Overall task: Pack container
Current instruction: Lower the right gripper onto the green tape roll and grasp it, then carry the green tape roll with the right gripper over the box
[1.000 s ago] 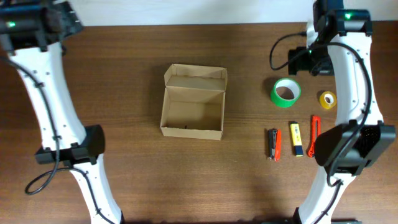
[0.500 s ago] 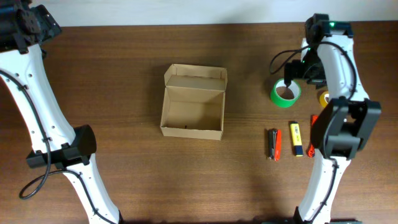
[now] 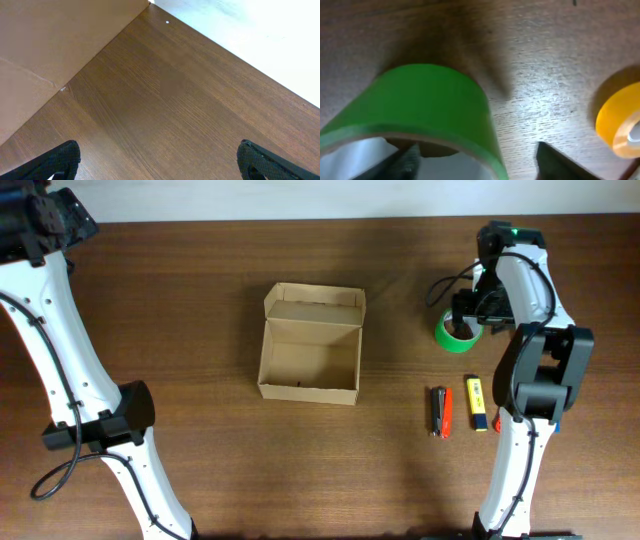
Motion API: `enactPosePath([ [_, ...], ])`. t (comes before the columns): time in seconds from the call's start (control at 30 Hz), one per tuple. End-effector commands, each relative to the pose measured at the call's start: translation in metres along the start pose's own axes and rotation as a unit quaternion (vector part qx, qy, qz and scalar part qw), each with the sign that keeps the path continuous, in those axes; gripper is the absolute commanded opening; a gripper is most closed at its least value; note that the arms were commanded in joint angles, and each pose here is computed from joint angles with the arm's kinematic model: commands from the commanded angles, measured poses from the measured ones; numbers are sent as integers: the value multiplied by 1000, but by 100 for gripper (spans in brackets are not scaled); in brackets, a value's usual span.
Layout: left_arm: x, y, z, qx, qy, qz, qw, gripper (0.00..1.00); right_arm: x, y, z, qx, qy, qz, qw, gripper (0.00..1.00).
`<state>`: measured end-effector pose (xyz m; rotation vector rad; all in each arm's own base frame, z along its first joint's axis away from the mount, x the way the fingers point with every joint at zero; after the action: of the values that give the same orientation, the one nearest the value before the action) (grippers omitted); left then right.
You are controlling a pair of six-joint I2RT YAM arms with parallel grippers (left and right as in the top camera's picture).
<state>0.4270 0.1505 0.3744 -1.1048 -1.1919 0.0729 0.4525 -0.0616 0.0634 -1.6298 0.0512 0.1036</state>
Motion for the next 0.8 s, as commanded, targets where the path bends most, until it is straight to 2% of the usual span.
enactPosePath([
  [0.0, 6, -12, 7, 1, 1, -16, 1000, 100, -2, 13, -8, 25, 20, 12, 999, 58],
  [0.03, 6, -12, 7, 1, 1, -16, 1000, 100, -3, 14, -10, 26, 23, 12, 999, 50],
  [0.07, 6, -12, 7, 1, 1, -16, 1000, 100, -3, 14, -13, 26, 25, 12, 999, 46],
  [0.27, 6, -12, 7, 1, 1, -16, 1000, 100, -4, 15, -20, 26, 22, 11, 999, 43],
  [0.3, 6, -12, 7, 1, 1, -16, 1000, 100, -4, 15, -20, 26, 21, 11, 999, 38],
  [0.33, 6, -12, 7, 1, 1, -16, 1000, 100, -4, 15, -20, 26, 20, 11, 999, 27],
  [0.37, 6, -12, 7, 1, 1, -16, 1000, 100, -4, 15, -20, 26, 20, 11, 999, 12],
  [0.4, 6, -12, 7, 1, 1, -16, 1000, 100, -4, 15, -20, 26, 20, 11, 999, 4],
  [0.77, 6, -12, 7, 1, 1, -16, 1000, 100, -4, 0, 1, 48, 0, 9, 999, 4],
])
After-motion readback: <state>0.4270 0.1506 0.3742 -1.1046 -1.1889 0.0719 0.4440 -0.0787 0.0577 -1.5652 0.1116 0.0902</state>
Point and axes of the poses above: each gripper's point midway between its finger pads, its own y axis out along the fingers, its own z axis along the line the jaws close on, x = y × z, the point moved 4 cm from there along -y, back along the fingers, and after that the axes turned 11 degrees about -y, right-handed, at the moved point
